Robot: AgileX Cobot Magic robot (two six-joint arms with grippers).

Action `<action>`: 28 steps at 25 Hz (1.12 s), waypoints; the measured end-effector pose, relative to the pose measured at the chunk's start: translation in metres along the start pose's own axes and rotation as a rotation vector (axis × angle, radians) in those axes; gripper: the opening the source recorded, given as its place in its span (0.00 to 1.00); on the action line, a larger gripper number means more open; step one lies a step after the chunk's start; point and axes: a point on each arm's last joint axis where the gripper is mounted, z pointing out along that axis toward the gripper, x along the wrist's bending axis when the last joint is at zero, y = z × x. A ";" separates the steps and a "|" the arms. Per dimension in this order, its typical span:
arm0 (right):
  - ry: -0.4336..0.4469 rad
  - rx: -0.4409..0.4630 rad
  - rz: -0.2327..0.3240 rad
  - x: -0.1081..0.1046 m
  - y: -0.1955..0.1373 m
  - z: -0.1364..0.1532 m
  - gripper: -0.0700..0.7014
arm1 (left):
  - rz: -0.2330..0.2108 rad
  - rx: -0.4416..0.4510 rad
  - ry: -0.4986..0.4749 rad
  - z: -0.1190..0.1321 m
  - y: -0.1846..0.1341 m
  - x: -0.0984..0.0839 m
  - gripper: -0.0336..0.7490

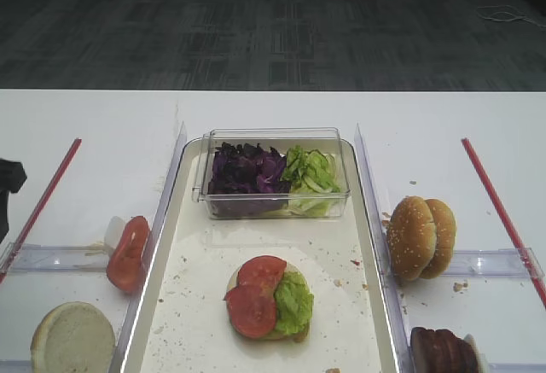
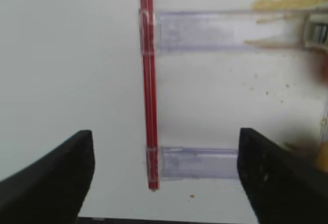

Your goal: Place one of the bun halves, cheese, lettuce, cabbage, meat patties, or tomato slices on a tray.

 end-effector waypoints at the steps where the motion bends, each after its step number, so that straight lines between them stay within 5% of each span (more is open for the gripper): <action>1: 0.000 0.000 0.002 0.000 0.000 0.000 0.85 | -0.002 0.000 0.000 0.002 -0.008 0.000 0.76; 10: 0.000 0.000 0.004 0.000 0.000 0.000 0.85 | -0.003 0.029 -0.006 0.022 -0.083 0.002 0.76; 28: 0.000 0.000 0.003 0.000 0.000 0.000 0.85 | -0.036 -0.190 -0.047 -0.009 -0.160 0.007 0.73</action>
